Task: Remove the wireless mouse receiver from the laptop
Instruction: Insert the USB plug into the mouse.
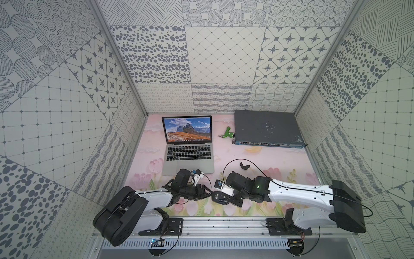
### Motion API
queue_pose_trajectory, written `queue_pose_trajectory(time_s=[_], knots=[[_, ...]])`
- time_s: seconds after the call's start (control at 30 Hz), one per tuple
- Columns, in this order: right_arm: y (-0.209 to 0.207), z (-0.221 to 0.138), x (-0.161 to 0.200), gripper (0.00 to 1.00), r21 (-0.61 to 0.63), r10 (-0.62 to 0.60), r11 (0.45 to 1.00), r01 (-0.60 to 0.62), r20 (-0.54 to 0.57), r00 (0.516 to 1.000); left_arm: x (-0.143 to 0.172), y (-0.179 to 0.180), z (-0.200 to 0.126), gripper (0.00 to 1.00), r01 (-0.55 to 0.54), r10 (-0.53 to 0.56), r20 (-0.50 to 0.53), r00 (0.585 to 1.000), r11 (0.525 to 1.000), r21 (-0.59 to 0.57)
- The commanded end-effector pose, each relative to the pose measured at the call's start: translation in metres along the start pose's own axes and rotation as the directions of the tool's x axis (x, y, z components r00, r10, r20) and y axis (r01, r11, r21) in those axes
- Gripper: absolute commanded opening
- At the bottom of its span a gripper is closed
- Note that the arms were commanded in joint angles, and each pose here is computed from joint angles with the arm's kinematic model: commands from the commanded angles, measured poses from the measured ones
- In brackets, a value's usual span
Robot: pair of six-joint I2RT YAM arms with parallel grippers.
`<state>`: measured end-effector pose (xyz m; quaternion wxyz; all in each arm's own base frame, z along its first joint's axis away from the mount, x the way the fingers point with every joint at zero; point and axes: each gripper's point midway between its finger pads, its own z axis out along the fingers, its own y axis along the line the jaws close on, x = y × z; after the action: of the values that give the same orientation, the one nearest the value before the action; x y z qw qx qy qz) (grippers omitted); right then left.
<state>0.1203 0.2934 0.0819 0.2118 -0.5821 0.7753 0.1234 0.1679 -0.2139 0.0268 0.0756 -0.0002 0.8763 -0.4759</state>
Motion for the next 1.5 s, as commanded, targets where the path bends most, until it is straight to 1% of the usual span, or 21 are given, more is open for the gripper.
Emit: queue_pose_trajectory(time_s=[0.0,0.2,0.7,1.1,1.47], knots=[[-0.001,-0.002,-0.007,0.05,0.009,-0.026,1.000,0.026,0.003,1.000,0.007,0.014,0.001,0.54,0.013,-0.014,-0.018,1.000,0.999,-0.052],[-0.001,0.004,-0.006,0.05,0.006,-0.038,0.999,0.038,-0.026,0.999,0.009,0.015,0.002,0.54,0.017,-0.018,-0.021,1.000,0.998,-0.055],[-0.002,0.008,-0.003,0.05,-0.003,-0.054,0.999,0.054,-0.050,0.997,0.009,0.015,0.003,0.54,0.019,-0.021,-0.028,0.999,0.999,-0.047],[-0.003,0.011,-0.003,0.05,-0.005,-0.056,0.998,0.055,-0.062,0.997,0.011,0.014,0.010,0.53,0.029,-0.030,-0.050,0.998,0.999,-0.026],[-0.005,0.014,-0.005,0.05,-0.011,-0.055,0.998,0.054,-0.071,0.996,0.016,0.015,0.017,0.48,0.033,-0.034,-0.070,0.997,0.999,-0.018]])
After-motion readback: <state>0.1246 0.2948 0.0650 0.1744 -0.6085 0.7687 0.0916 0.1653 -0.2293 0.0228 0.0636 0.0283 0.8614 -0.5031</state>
